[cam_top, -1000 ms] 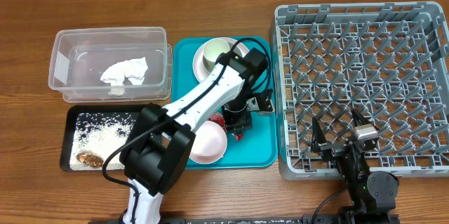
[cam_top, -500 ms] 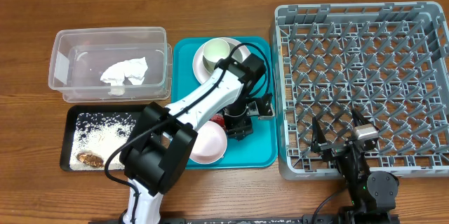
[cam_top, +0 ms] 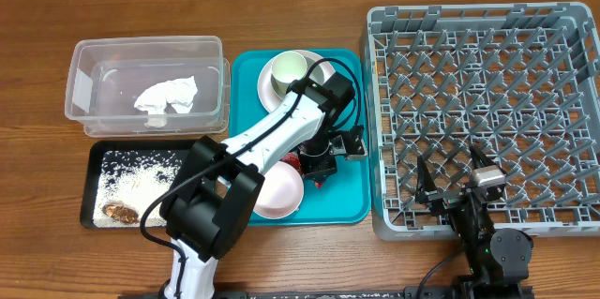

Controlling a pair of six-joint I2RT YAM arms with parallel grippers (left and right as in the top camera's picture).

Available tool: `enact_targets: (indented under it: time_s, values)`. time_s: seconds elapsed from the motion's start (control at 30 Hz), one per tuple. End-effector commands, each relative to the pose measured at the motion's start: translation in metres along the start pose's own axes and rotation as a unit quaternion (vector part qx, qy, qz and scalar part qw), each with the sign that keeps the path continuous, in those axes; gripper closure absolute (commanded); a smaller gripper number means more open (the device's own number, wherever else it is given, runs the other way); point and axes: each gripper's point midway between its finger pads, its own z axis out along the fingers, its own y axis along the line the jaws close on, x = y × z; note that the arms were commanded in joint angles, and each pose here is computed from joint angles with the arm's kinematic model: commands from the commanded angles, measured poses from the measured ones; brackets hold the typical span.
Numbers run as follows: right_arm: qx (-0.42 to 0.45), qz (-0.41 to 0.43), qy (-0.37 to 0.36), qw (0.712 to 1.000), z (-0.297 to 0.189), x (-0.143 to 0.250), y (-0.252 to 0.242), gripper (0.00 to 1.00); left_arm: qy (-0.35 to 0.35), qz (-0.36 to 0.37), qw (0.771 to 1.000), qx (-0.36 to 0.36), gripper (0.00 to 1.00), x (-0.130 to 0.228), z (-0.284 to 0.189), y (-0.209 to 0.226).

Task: Sort waste into correct bins and load items into the dishwasher
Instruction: 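Close the left gripper on the red wrapper, then lift the red wrapper with the left gripper off the teal tray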

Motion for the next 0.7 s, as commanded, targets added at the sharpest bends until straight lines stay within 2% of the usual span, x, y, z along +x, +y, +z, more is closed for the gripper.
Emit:
enact_targets:
  time_s: [0.0,0.3,0.57,0.6,0.67]
  values:
    - [-0.002,0.002,-0.001,1.0,0.0003,0.0022,0.0012,0.0,-0.003,0.005,1.0,0.011,0.56,0.0006,0.0007,-0.0048]
    - [-0.002,0.002,-0.001,1.0,0.0003,0.0022,0.0012,0.0,0.0,0.004,1.0,0.014,0.6,0.0023,0.0007,-0.0063]
    - [-0.002,0.002,-0.001,1.0,0.0003,0.0022,0.0012,0.0,0.0,0.005,1.0,0.012,0.73,0.002,0.0011,-0.0058]
    - [-0.002,0.002,-0.001,1.0,0.0003,0.0022,0.0012,0.0,-0.001,0.005,1.0,0.01,0.78,0.0016,0.0011,-0.0049]
    - [-0.002,0.002,-0.001,1.0,0.0003,0.0022,0.0011,0.0,-0.001,0.006,1.0,0.002,0.96,0.0007,0.0011,-0.0013]
